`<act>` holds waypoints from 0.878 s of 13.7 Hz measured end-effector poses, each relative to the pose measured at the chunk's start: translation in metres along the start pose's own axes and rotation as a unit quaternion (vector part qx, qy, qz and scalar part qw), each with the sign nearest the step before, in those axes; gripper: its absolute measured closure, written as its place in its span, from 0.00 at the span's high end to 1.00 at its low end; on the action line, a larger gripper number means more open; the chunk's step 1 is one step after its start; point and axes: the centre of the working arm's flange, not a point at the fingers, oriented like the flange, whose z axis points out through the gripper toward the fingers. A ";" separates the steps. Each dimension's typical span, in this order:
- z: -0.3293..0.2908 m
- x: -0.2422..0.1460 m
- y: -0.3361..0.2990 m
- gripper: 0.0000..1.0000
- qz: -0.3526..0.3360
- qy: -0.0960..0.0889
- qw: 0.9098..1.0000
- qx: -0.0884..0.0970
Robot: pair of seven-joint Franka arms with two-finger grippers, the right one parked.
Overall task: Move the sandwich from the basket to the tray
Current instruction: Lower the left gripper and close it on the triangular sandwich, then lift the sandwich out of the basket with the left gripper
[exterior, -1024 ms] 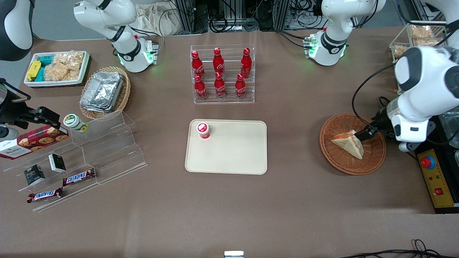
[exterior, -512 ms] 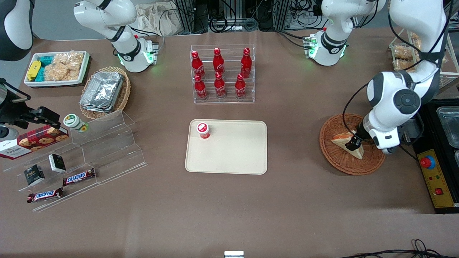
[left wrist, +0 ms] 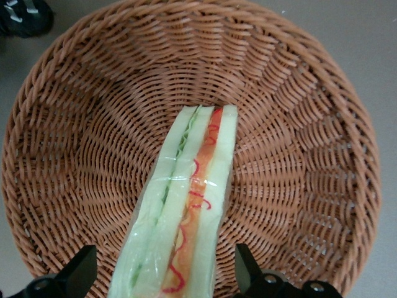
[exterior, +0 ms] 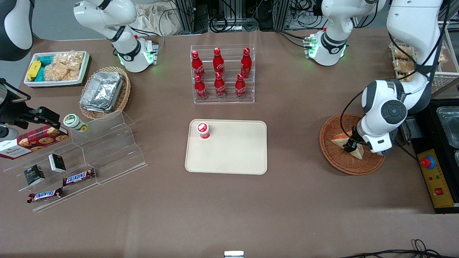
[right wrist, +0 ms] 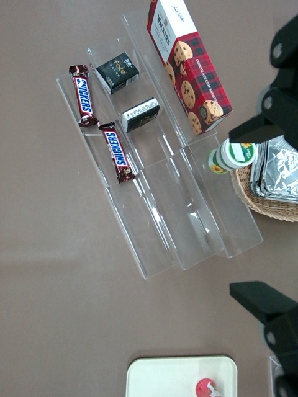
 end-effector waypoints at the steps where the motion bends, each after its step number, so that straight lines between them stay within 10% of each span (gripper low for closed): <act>1: 0.004 0.000 0.000 0.95 0.000 -0.002 1.000 0.003; 7: -0.011 0.017 0.008 0.42 -0.007 0.006 1.000 -0.009; 12: -0.103 0.040 0.035 0.23 0.034 0.013 0.999 0.009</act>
